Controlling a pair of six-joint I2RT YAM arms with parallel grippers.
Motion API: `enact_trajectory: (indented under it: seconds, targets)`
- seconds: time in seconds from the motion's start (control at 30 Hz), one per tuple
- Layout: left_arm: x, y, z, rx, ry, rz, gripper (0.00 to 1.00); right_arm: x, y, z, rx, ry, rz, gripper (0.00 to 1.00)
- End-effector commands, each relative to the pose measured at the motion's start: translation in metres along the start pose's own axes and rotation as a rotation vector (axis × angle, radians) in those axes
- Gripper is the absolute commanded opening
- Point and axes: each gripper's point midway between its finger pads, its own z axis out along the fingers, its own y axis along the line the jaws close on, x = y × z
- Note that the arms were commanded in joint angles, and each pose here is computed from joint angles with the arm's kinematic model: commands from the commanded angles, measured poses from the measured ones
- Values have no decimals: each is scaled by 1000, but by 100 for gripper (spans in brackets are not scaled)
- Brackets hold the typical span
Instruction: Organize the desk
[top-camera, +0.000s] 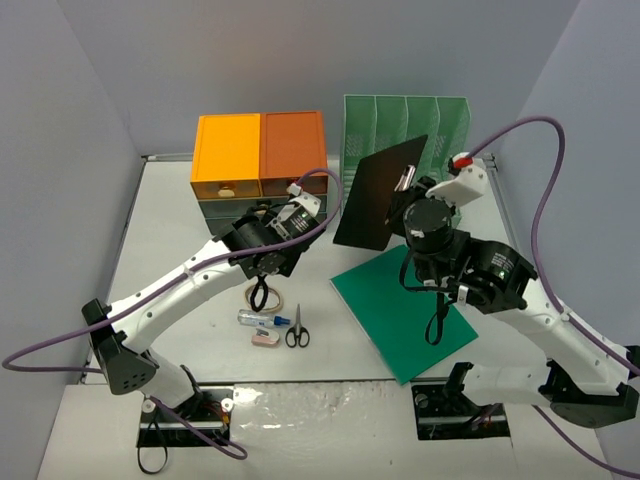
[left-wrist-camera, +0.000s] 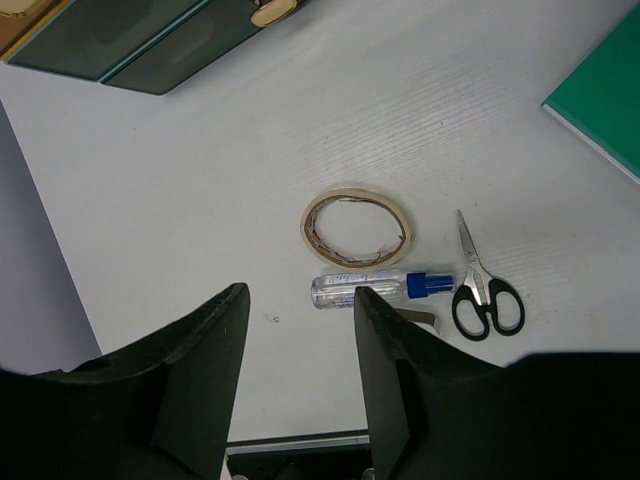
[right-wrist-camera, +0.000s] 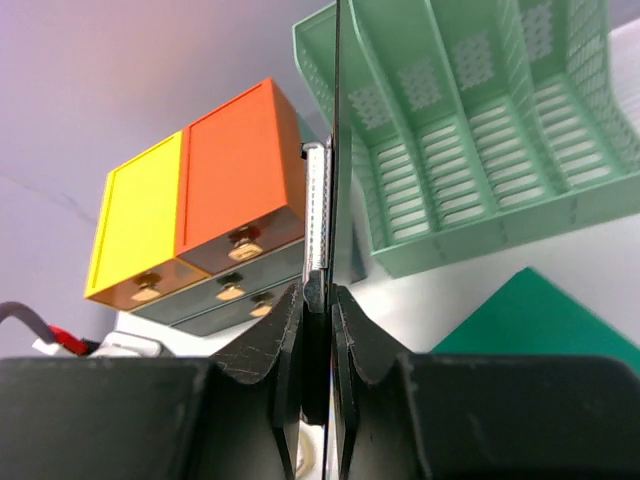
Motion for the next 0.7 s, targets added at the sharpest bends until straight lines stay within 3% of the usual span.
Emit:
enact_trajectory:
  seconds: [0.0, 0.37, 0.67]
  targets:
    - [-6, 12, -16, -12, -47, -30, 43, -32, 9, 6, 44, -96, -113, 0]
    - [-5, 14, -15, -24, -50, -26, 43, -39, 21, 33, 111, -122, -322, 0]
    - [-8, 15, -15, -34, -59, -18, 43, -62, 22, 69, 77, -151, -345, 0]
